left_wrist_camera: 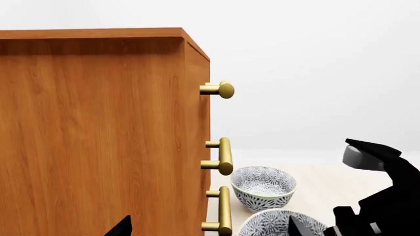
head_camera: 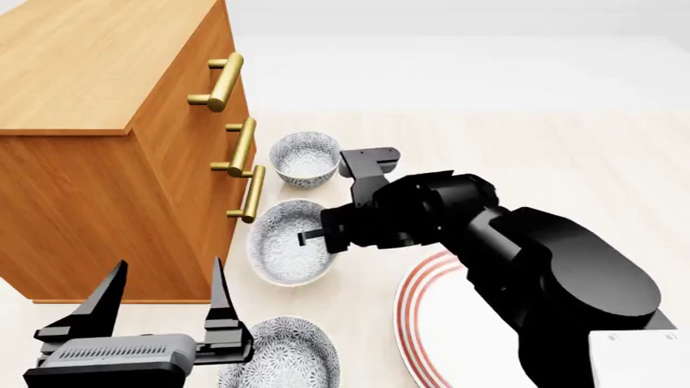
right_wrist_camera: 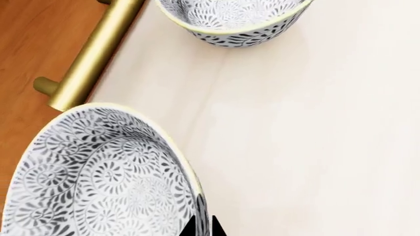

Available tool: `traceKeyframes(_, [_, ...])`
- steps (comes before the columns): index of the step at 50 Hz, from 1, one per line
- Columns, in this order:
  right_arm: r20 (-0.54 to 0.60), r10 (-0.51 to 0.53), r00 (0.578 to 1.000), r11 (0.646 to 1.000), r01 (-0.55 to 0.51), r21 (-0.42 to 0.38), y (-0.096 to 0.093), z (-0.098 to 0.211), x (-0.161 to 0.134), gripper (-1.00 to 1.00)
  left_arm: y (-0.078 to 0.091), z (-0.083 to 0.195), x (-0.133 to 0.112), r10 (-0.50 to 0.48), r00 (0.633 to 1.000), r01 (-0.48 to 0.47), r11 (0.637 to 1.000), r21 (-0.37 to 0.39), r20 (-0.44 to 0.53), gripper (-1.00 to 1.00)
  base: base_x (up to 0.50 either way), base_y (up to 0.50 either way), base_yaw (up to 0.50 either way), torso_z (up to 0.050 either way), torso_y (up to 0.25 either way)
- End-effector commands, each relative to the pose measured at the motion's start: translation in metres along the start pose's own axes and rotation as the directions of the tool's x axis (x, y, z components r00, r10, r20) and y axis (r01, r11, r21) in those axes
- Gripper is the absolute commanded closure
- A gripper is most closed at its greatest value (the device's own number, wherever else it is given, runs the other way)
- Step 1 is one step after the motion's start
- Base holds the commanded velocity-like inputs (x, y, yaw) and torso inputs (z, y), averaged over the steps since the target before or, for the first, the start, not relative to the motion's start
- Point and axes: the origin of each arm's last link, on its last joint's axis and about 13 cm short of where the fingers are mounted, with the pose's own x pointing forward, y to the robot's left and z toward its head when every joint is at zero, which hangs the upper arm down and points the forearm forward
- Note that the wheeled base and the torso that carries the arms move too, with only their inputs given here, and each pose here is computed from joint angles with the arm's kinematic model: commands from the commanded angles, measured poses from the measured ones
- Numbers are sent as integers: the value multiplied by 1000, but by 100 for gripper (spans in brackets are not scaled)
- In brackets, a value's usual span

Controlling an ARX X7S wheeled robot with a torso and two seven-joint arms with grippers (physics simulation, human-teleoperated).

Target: Put the bowl in the middle on the plate.

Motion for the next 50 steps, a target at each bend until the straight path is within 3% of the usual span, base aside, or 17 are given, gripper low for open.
traceKeyframes(1, [27, -43, 999, 999, 43, -16, -6, 16, -12, 100, -1, 1, 0, -1, 1000, 1, 1000, 0, 0, -100, 0, 0, 0, 0, 0])
traceKeyframes(22, [97, -79, 992, 995, 84, -56, -11, 63, -57, 100, -1, 1, -1, -2, 1000, 2, 1000, 0, 1, -100, 0, 0, 0, 0, 0])
traceKeyframes(29, [103, -97, 990, 993, 104, -62, -23, 75, -76, 100, -2, 3, -1, -3, 1000, 3, 1000, -2, 3, -100, 0, 0, 0, 0, 0])
traceKeyframes(37, [135, -112, 984, 994, 114, 0, -43, 70, -109, 100, -2, 2, -1, -6, 1000, 6, 1000, 3, 3, -100, 0, 0, 0, 0, 0])
traceKeyframes(50, [176, -118, 977, 992, 109, 59, -57, 53, -151, 100, -2, 2, -1, -4, 1000, 4, 1000, 6, 2, -100, 0, 0, 0, 0, 0])
